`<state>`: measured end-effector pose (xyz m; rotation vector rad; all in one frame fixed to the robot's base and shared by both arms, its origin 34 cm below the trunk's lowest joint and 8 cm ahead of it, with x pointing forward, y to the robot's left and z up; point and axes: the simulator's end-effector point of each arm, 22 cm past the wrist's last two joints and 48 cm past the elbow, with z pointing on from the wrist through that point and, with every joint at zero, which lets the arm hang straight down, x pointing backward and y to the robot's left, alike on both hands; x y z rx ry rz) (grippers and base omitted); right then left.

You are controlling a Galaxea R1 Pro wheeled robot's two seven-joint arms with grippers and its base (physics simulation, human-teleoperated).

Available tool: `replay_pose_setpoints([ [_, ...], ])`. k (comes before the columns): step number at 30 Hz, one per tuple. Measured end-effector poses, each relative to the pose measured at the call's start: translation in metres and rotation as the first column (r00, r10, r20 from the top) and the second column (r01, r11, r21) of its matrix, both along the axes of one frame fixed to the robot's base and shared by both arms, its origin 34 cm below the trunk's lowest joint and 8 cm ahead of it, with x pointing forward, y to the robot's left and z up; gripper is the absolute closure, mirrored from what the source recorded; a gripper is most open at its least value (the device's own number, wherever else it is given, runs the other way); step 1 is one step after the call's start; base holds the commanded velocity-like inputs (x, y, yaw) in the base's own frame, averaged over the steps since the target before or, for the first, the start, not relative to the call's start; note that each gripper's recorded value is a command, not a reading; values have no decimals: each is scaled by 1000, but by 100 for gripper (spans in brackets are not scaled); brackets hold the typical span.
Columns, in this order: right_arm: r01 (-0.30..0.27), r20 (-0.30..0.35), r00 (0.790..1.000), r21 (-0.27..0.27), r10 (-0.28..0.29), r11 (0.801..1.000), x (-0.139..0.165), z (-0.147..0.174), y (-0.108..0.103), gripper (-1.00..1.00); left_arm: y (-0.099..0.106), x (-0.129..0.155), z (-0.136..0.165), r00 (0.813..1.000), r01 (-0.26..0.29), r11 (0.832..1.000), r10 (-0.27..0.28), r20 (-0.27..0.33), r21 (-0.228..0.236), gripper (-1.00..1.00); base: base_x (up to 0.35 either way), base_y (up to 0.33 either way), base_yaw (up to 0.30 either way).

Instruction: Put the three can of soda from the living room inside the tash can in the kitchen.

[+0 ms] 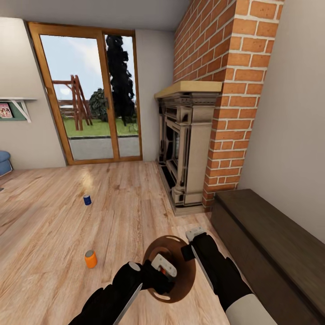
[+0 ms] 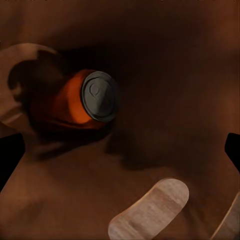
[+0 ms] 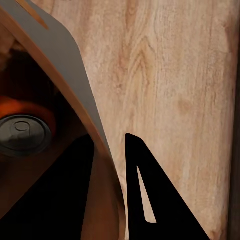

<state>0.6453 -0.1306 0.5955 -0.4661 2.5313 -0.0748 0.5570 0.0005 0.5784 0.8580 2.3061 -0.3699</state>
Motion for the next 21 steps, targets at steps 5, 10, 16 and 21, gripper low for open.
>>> replay_pose_setpoints([
  [5, -3, -9, 1000, 27, 3, 1000, -2, -1, 5, 100, 2, 12, 25, 997, -1, 1000, 1, 76, -3, -100, 0, 0, 0],
  [10, -3, -11, 1000, 31, 3, 1000, -2, -1, 6, 100, -7, 17, 56, 991, 14, 999, -8, 134, -44, -100, 0, 0, 0],
  [16, -3, -14, 1000, 41, 3, 999, -3, -2, 8, 100, -6, 20, 75, 985, 19, 998, -8, 171, -63, -100, 0, 0, 0],
  [21, 0, -10, 1000, 27, 0, 1000, -2, -1, 4, 100, 3, 20, 78, 983, 25, 998, -14, 182, -59, -100, 0, 0, 0],
])
